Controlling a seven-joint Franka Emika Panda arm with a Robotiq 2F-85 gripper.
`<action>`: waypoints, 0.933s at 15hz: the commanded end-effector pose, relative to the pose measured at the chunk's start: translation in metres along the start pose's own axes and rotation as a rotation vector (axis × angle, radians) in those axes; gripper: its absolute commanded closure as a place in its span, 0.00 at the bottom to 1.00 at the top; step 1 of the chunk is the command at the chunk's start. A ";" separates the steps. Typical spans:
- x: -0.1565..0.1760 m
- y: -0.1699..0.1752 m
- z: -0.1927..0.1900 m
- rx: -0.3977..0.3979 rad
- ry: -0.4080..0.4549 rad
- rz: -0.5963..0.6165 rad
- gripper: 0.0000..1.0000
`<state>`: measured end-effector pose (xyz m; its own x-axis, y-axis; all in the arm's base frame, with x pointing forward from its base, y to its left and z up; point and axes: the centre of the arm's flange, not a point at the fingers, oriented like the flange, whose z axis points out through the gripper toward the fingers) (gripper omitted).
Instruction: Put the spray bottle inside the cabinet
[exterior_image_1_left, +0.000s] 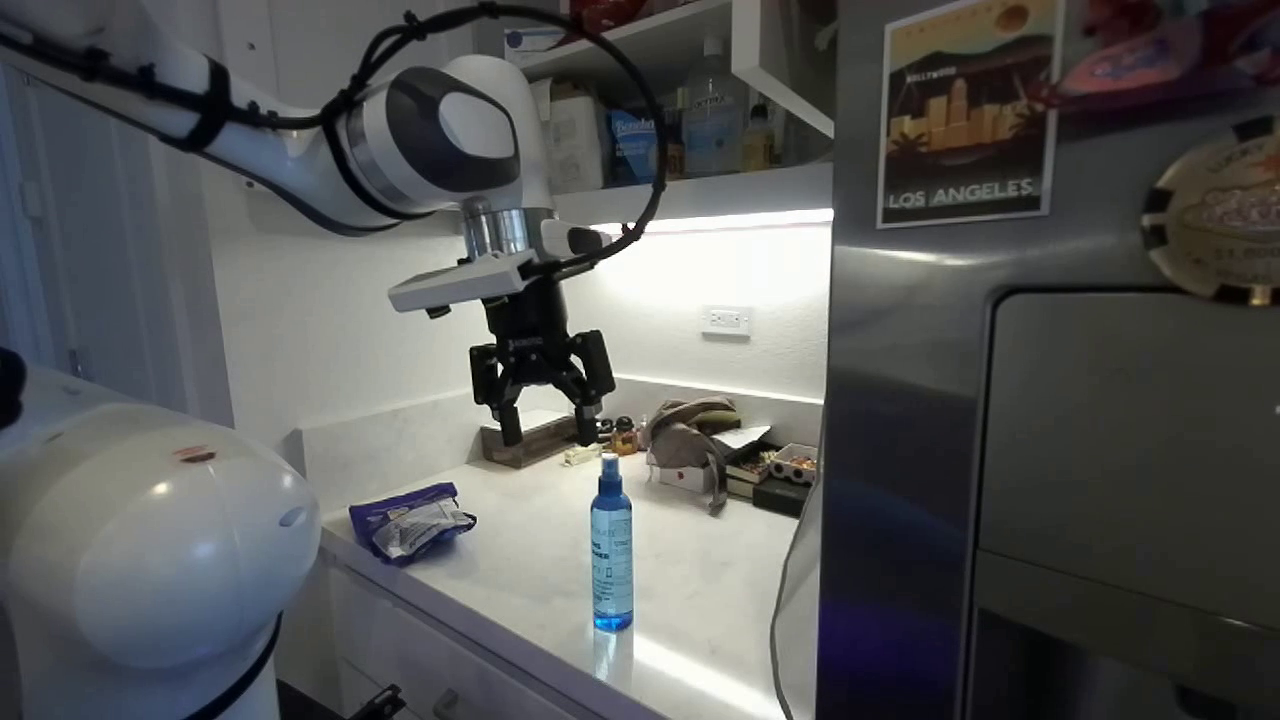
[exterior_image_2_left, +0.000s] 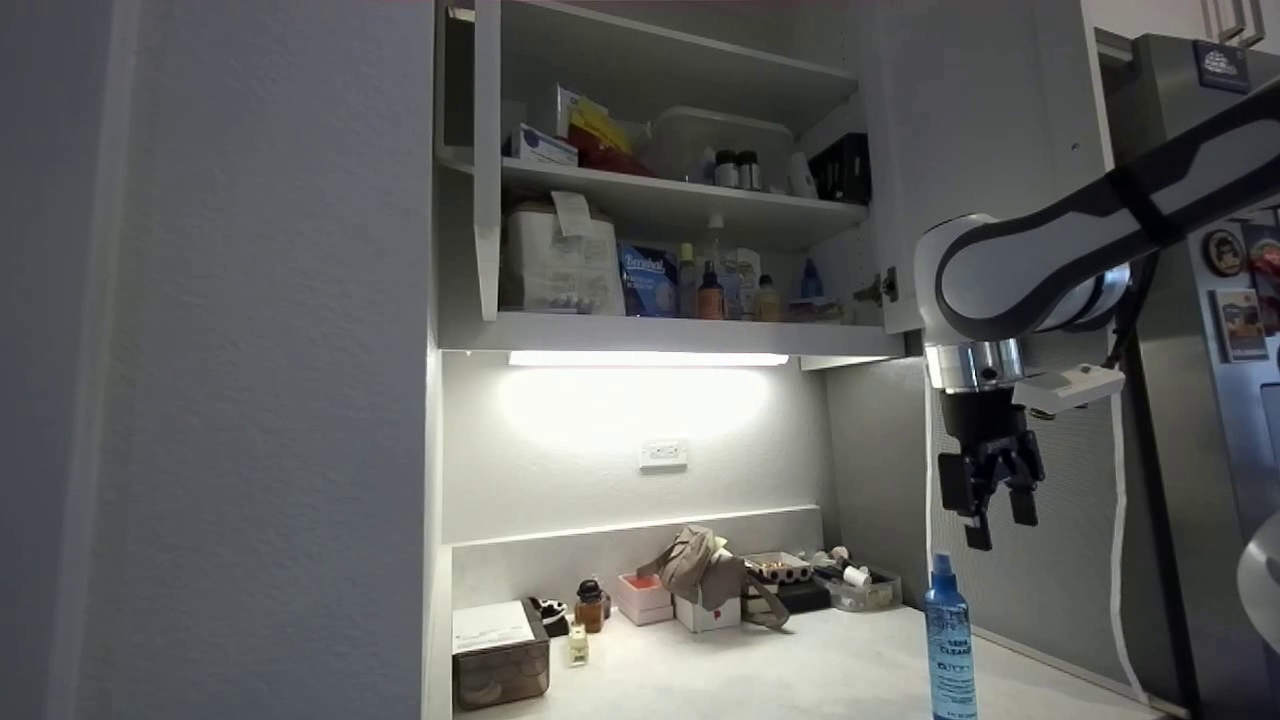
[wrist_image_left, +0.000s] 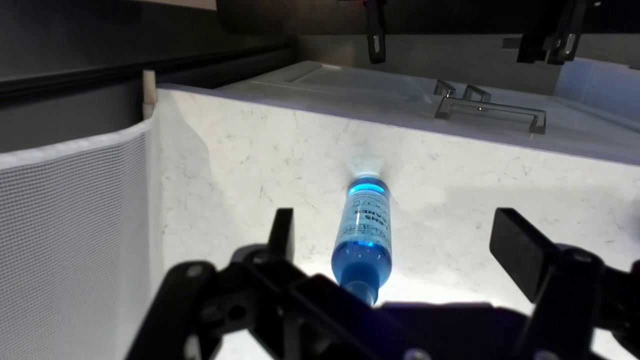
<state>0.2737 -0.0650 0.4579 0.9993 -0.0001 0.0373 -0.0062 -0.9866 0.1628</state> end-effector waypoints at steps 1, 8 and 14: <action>0.000 0.000 0.000 0.000 0.000 0.000 0.00; 0.025 0.004 0.016 -0.013 0.031 0.022 0.00; 0.058 -0.013 0.045 -0.014 0.017 0.000 0.00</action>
<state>0.3071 -0.0670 0.4315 0.9979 0.0126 0.0635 0.0018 -0.9861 0.1664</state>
